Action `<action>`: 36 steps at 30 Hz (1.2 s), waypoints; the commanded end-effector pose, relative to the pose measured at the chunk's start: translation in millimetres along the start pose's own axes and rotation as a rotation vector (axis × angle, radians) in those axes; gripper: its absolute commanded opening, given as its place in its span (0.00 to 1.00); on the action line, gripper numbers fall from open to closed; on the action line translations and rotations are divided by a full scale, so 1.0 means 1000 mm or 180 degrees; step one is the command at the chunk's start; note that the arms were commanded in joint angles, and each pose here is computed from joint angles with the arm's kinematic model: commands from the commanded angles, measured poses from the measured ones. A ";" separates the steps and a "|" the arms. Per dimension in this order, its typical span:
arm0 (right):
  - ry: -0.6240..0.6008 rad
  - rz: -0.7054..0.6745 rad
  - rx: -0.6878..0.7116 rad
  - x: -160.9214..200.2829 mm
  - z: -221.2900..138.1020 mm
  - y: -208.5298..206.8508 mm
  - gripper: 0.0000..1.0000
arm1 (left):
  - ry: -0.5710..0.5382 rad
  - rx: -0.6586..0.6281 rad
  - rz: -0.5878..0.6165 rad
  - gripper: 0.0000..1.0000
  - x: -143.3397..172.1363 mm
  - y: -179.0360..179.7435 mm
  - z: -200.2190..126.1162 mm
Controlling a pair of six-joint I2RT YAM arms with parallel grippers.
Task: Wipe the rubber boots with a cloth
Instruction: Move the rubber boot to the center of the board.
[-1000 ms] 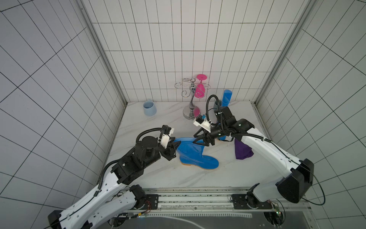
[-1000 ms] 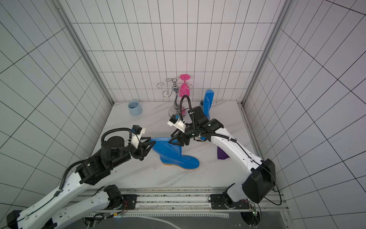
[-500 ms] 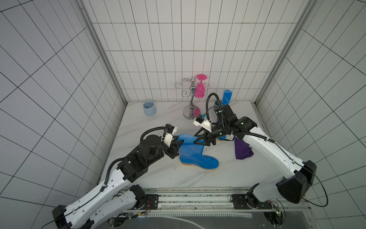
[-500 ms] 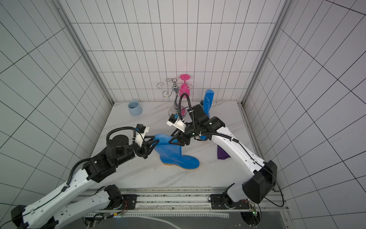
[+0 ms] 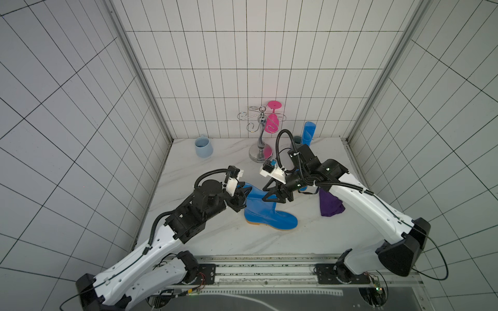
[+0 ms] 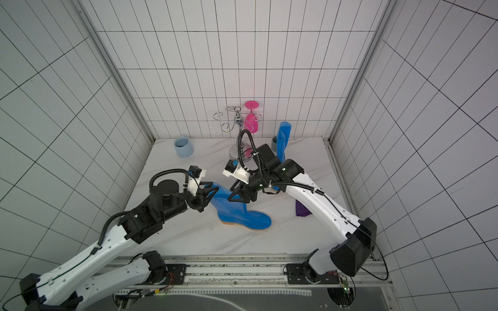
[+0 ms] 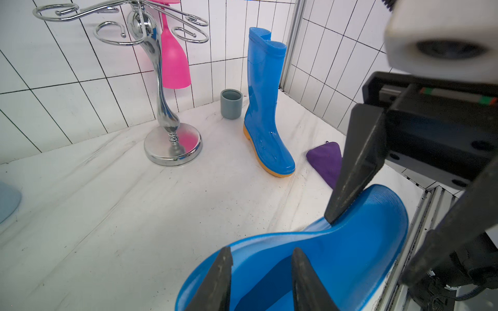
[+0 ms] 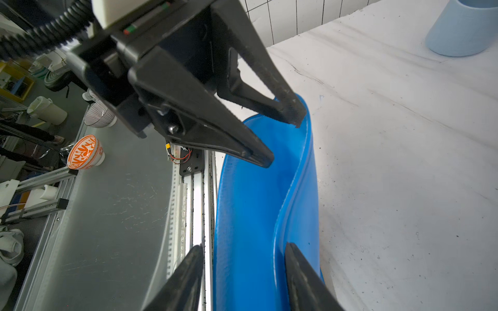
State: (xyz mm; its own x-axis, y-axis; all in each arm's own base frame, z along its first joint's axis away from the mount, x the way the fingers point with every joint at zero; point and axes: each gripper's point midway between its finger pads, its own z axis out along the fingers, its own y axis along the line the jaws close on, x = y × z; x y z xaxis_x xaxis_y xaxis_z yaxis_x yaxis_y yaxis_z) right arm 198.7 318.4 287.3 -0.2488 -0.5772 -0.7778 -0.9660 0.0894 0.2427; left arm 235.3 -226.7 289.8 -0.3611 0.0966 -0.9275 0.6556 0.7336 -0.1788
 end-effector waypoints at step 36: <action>-0.0687 0.1612 0.2714 -0.083 -0.073 -0.209 0.00 | -0.0351 -0.0356 -0.0213 0.38 -0.009 0.042 -0.012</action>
State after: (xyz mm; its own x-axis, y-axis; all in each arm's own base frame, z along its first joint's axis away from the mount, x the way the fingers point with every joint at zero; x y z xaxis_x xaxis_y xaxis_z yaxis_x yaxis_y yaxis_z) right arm 399.7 299.4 268.0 -0.6540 -0.3367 -0.6774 -0.5322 0.8412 0.0956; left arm 255.5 -192.6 287.9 -0.3436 0.0090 -0.9391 0.5683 0.7981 -0.2003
